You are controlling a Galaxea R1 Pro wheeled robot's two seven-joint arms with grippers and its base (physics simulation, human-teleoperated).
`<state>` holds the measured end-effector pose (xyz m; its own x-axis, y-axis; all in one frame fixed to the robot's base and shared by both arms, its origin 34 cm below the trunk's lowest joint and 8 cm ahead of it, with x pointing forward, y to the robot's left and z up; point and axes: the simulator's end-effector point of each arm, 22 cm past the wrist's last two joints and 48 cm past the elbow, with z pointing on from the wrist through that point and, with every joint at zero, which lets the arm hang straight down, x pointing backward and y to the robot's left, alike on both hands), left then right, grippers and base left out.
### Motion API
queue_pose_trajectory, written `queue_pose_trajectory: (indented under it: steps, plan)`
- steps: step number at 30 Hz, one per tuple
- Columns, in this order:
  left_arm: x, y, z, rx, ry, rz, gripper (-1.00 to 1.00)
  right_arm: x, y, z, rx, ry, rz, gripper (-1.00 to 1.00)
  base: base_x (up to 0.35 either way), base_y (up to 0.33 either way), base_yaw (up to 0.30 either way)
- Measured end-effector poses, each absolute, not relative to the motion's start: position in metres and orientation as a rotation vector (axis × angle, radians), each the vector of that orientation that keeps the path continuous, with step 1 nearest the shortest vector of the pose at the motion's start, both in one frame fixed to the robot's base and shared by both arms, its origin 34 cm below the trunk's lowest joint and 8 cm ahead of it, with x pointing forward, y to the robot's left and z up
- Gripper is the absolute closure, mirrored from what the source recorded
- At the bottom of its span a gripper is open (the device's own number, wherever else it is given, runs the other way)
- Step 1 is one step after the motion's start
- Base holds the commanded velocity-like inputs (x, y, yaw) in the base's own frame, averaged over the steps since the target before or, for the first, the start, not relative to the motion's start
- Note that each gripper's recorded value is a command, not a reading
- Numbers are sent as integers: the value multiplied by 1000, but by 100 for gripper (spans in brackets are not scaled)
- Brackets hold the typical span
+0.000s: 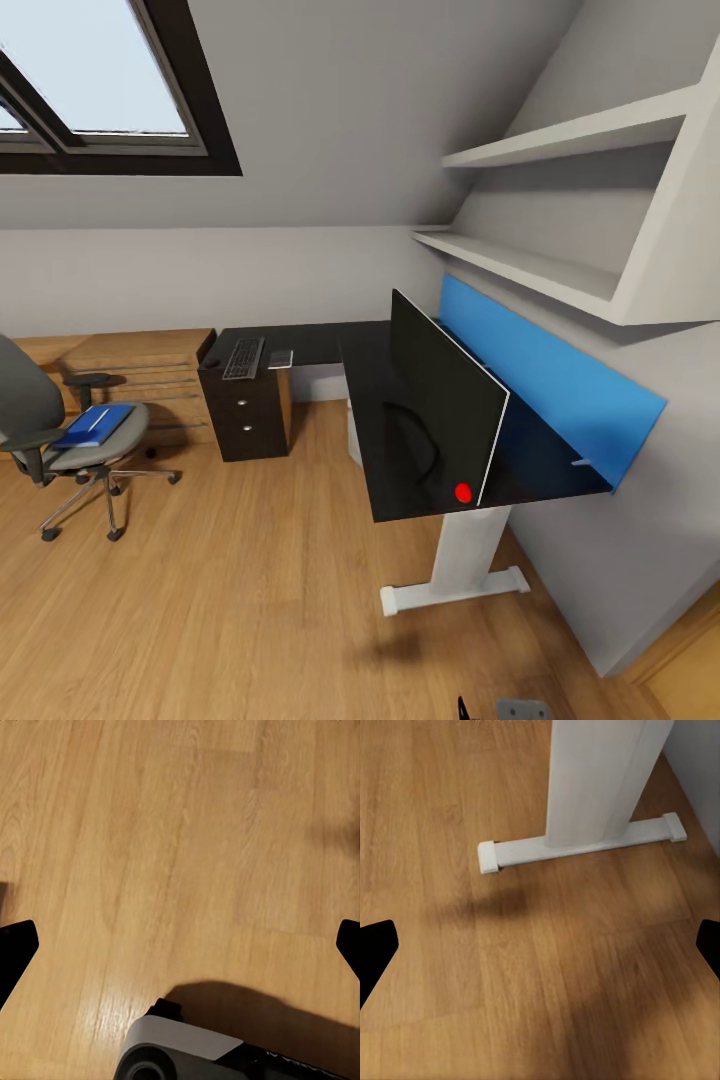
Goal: In the bedroom, organize the workspace by keeping the computer under the desk, ensuring the monitor is on the desk, placing the keyboard on the desk next to the monitor, placing the mouse on the desk next to the keyboard, moving the folder from the swivel chair onto the desk next to the mouse, stacking the notebook on top of the folder with the pen on top of the notebook, and positioning the swivel chair next to the desk.
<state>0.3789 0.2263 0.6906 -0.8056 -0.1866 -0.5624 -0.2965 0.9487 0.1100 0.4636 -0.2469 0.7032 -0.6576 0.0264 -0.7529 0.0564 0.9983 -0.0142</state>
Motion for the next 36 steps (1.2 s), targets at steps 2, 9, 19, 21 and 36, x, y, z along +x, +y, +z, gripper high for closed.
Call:
queue_pose_trajectory:
  steps: [2, 9, 19, 21, 36]
  plan:
    - [379, 226, 691, -340, 2528, 258, -100, 464, -247, 703, 56, 2288, -47, -100, 0, 0, 0]
    - [367, 233, 684, -318, 2553, 290, -100, 492, -290, 721, 87, 2215, -144, -100, 0, 0, 0]
    - [332, 250, 666, -315, 2659, 367, -100, 585, -380, 784, 251, 2111, -366, -100, 0, 0, 0]
    - [317, 263, 660, -368, 2704, 404, -100, 621, -390, 808, 264, 2083, -378, -100, 0, 0, 0]
    - [337, 311, 653, -532, 2687, 344, -100, 725, -489, 933, 385, 1896, -476, -100, 0, 0, 0]
